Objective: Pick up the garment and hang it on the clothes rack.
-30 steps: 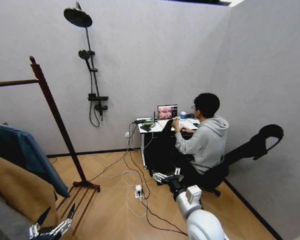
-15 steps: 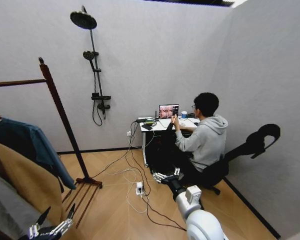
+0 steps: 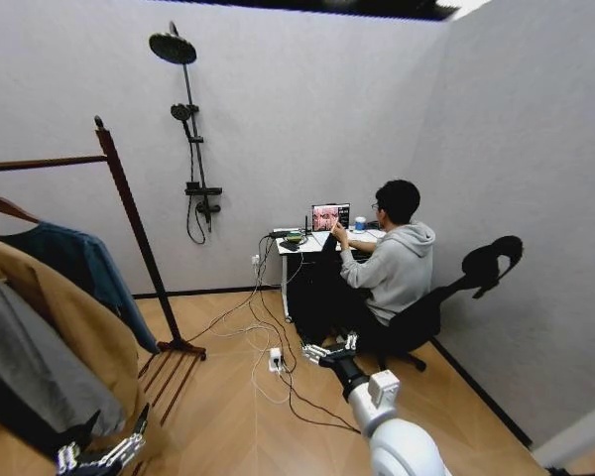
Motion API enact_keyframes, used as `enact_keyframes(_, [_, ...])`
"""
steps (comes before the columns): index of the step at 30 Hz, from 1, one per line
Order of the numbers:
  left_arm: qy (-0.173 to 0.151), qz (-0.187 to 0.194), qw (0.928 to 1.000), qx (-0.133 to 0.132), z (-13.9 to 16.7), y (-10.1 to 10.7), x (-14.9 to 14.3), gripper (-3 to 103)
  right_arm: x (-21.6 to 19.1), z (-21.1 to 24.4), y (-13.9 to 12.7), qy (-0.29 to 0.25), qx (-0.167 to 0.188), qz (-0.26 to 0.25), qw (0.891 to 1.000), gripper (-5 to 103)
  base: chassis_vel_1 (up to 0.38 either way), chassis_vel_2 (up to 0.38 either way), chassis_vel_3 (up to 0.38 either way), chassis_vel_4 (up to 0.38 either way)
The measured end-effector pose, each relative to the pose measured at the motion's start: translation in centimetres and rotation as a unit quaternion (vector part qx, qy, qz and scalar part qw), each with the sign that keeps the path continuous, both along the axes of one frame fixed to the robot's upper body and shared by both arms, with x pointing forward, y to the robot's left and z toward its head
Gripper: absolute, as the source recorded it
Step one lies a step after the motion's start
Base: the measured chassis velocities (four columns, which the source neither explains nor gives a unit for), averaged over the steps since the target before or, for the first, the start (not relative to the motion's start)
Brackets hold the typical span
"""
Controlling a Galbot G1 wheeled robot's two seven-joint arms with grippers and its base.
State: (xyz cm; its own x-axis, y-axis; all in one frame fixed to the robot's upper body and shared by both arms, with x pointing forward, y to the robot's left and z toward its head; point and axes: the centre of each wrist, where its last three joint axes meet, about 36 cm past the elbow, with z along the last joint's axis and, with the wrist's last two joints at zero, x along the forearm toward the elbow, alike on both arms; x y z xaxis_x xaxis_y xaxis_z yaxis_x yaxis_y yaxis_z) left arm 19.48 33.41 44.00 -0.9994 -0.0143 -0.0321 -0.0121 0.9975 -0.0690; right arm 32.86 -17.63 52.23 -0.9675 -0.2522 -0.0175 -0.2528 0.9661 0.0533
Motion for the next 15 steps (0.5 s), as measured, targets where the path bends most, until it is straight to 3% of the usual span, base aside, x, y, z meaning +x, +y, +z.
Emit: enact_keyframes(15, [0.0,0.0,1.0,0.0,0.0,0.0,0.0,100,0.0,-0.38,0.36,0.004,0.001,0.006,1.0,100,0.286,-0.291,-0.297,0.284])
